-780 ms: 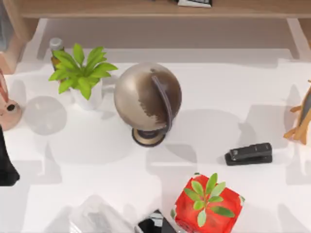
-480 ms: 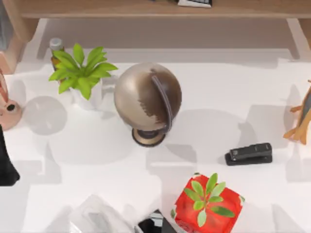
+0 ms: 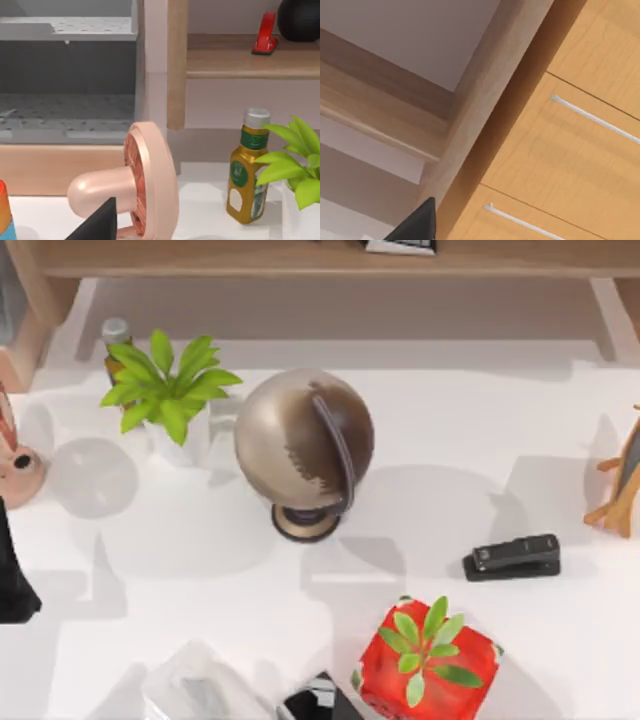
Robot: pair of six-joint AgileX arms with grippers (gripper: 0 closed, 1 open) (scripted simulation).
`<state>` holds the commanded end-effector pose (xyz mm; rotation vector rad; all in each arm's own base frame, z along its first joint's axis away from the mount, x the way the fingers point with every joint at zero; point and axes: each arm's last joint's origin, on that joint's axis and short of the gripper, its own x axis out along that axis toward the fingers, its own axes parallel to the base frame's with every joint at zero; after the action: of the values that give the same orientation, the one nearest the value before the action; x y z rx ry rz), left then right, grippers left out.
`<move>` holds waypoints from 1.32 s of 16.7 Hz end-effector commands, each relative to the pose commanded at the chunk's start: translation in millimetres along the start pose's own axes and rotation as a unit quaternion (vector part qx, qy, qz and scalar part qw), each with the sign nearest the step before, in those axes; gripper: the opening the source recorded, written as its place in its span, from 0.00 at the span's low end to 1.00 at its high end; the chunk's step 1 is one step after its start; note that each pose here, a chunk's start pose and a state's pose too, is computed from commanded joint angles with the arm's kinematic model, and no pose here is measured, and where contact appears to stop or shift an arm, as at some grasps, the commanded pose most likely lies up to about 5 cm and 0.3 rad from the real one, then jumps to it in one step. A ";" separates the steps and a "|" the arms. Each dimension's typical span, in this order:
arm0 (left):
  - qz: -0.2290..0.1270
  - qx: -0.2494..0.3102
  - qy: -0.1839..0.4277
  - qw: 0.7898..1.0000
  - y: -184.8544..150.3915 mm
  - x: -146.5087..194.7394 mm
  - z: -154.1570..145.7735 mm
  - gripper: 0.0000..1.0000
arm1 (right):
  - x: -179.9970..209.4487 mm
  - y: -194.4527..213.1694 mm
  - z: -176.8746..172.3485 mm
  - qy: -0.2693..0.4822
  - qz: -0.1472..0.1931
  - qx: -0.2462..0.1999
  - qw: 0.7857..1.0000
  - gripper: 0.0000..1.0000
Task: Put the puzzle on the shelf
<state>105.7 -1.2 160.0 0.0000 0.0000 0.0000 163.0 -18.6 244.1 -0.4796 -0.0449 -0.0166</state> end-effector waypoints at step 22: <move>0.000 0.000 0.000 1.000 0.0 0.0 0.0 1.00 | 233.5 -65.8 -221.4 0.014 0.019 -0.519 0.855 1.00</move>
<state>105.7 -1.2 160.0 0.0000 0.0000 0.0000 403.2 -180.4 89.2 -1.5707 0.0078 -0.0078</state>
